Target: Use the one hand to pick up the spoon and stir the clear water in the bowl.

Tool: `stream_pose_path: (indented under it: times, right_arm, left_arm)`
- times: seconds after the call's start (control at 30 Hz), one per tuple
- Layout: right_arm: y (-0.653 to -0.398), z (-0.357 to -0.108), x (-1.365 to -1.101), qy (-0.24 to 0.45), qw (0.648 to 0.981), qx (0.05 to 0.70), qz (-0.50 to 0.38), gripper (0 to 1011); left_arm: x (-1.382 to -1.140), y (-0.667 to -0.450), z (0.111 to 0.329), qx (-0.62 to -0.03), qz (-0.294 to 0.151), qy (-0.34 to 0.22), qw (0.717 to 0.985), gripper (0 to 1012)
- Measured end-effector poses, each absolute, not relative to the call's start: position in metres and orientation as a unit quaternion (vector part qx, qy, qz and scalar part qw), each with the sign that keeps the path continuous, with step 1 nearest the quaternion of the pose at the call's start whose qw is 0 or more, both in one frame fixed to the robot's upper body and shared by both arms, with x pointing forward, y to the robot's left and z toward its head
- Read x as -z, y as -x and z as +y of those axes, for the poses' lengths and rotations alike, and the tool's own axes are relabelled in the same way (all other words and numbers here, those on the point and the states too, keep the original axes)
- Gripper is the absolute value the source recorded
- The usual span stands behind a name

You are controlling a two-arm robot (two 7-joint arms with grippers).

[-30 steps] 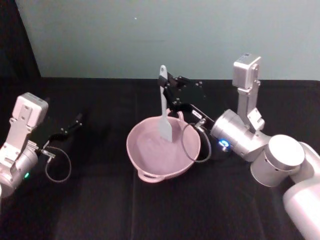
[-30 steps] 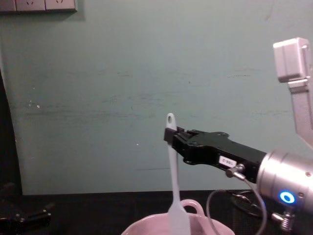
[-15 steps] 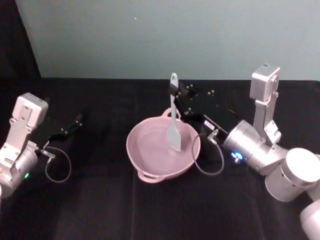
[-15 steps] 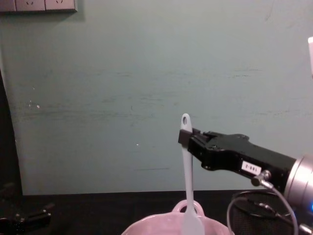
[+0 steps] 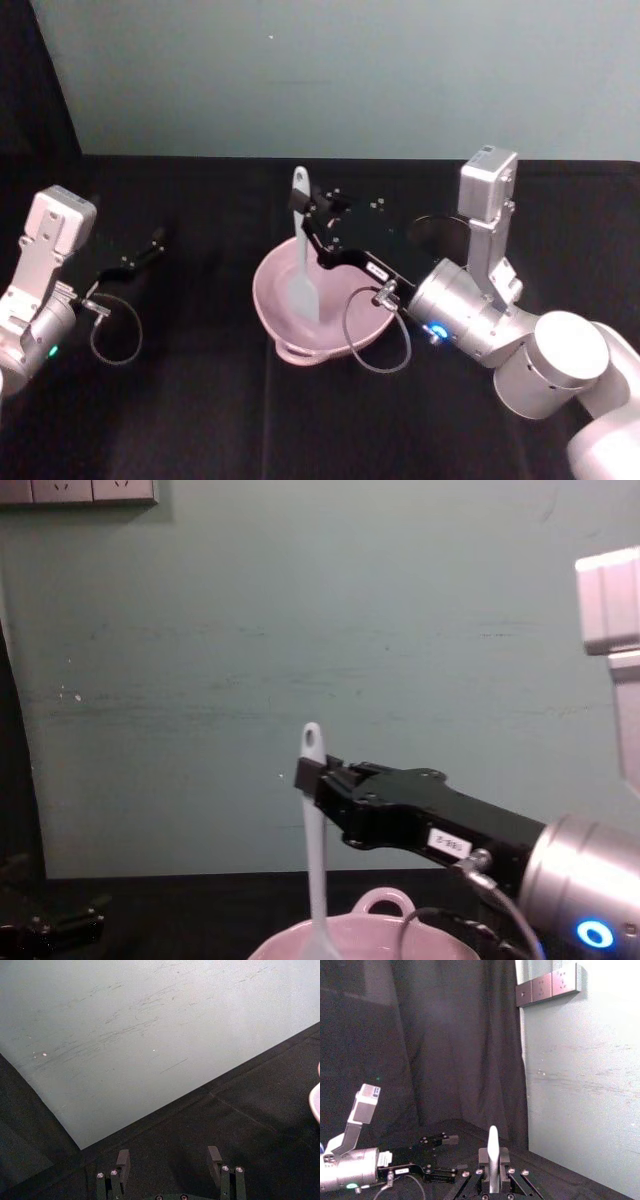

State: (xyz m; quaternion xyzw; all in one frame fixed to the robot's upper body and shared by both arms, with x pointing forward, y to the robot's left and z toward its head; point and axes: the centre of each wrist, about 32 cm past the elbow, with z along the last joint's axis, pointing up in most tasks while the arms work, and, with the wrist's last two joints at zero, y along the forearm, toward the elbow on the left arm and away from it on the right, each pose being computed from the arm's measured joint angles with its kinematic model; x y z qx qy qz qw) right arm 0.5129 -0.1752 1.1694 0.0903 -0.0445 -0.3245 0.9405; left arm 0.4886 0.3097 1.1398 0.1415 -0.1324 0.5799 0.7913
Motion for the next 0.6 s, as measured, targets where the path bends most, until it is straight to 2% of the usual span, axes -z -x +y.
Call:
stream_pose_path:
  times: [0.3, 0.6]
  right_arm:
    - [-0.527, -0.158, -1.169, -0.086, 0.943, 0.319, -0.045, 117]
    - [-0.547, -0.156, -1.172, -0.082, 0.937, 0.336, -0.049, 117]
  left_arm:
    - [-1.14, -0.489, 0.31, -0.58, -0.132, -0.141, 0.791, 1011]
    - [-1.14, -0.489, 0.31, -0.58, -0.132, -0.141, 0.791, 1011]
